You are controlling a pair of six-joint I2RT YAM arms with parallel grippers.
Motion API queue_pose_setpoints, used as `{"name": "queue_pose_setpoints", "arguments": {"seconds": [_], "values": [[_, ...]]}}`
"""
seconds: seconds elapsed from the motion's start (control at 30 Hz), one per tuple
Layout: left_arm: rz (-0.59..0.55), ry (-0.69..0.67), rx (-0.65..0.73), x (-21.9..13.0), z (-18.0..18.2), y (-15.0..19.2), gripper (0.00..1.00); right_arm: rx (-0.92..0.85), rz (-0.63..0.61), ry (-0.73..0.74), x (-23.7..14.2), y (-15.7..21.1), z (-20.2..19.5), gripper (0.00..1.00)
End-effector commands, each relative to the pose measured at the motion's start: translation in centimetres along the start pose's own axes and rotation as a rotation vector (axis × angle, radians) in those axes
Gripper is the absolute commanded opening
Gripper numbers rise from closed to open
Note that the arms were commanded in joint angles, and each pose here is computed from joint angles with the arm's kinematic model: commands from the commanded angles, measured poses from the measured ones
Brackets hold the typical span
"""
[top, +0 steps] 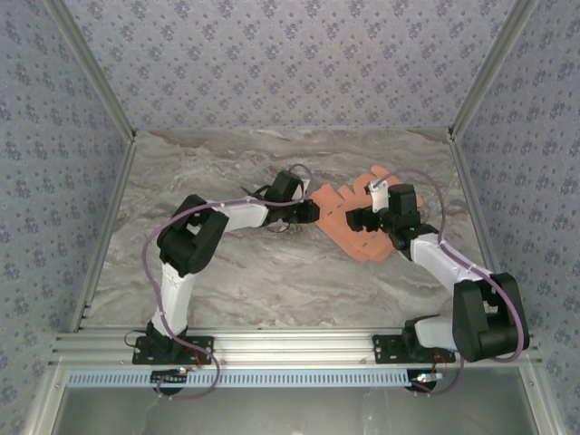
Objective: Fold the paper box
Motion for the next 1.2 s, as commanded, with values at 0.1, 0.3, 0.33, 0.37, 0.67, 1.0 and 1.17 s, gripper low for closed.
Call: {"name": "queue_pose_setpoints", "arguments": {"seconds": [0.1,0.3,0.33,0.37,0.67,1.0,1.17], "values": [[-0.065,0.035,0.318,-7.6,-5.7,-4.0,0.04,0.004,-0.097,-0.049,-3.5,-4.7,1.4,0.89],[-0.048,-0.078,0.604,-16.7,-8.1,-4.3,0.0,-0.121,-0.185,-0.178,-9.8,-10.2,5.7,0.9],[-0.062,-0.096,0.641,-18.3,-8.5,-4.4,0.0,-0.139,-0.192,-0.199,-10.6,-11.0,6.4,0.9],[-0.076,-0.113,0.682,-19.8,-8.9,-4.4,0.0,-0.167,-0.2,-0.232,-11.4,-11.7,7.3,0.9],[-0.188,-0.172,0.977,-30.0,-12.1,-3.9,0.0,-0.48,-0.246,-0.399,-15.9,-15.0,14.4,0.89],[-0.112,-0.279,1.033,-32.2,-11.2,-3.5,0.0,-0.856,-0.184,-0.352,-16.1,-13.4,17.9,0.92],[-0.106,-0.265,1.054,-32.0,-11.9,-3.5,0.0,-0.901,-0.129,-0.442,-15.3,-12.3,19.7,0.91]]}}
Point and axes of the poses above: each hand's point on the last joint's axis, 136 mm out from that joint toward the fingers, its own x axis out along the fingers, its own z axis along the line the jaws close on, y = z × x, the point moved 2 cm from there along -x, back along the fingers, and after that the axes turned 6 degrees about x, right-handed, at the moved point
